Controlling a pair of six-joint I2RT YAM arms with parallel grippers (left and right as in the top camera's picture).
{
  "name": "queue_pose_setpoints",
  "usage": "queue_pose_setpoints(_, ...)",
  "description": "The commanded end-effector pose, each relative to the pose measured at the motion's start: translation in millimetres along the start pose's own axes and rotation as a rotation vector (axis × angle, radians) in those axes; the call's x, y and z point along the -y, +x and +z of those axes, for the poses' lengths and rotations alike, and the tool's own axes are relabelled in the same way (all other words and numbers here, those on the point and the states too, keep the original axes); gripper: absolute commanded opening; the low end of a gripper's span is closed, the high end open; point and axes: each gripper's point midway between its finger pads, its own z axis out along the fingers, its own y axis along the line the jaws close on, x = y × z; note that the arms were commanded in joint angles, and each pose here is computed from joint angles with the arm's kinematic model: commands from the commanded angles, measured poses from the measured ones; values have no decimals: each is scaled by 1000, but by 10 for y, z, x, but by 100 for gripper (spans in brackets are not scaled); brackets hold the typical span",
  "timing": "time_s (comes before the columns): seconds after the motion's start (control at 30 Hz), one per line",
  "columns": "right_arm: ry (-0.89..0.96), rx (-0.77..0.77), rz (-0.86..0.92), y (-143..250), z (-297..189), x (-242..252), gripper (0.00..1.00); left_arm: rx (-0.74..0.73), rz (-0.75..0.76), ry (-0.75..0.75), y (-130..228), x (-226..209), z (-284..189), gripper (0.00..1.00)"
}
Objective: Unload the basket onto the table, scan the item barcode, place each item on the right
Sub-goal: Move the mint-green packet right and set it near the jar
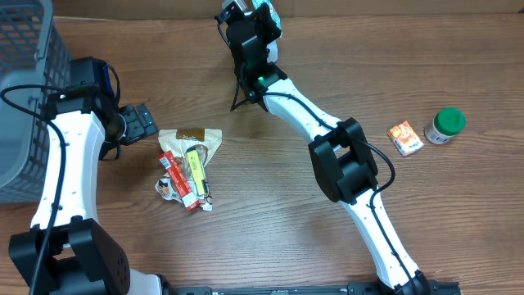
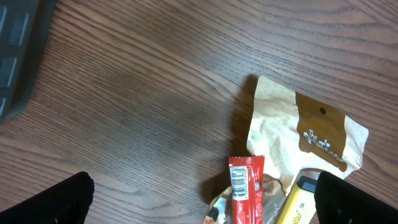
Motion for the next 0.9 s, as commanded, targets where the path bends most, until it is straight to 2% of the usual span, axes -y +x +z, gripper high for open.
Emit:
queue_pose_setpoints(0.0, 136, -17, 115, -128, -52, 450, 3, 20, 19, 10, -55, 26, -58, 100)
queue_pose_setpoints(0.23, 154, -84, 166, -350, -306, 1170, 3, 20, 19, 10, -55, 26, -58, 100)
queue_pose_setpoints(0.37, 40, -206, 199, -181, -548, 1450, 3, 20, 19, 10, -55, 26, -58, 100)
queue_pose_setpoints(0.47, -136, -352, 212, 166, -774, 1437, 3, 20, 19, 10, -55, 26, -58, 100)
queue_pose_setpoints(0.53, -322, -494, 175, 526, -1001, 1321, 4, 20, 19, 10, -55, 26, -58, 100)
queue_pose_setpoints(0.7, -781, -978, 111, 1631, -1764, 1114, 4, 20, 19, 10, -55, 25, -58, 100)
queue_pose_setpoints(0.87, -757, -1244, 188, 2392, -1826, 1328, 4, 20, 19, 10, -56, 26, -58, 100)
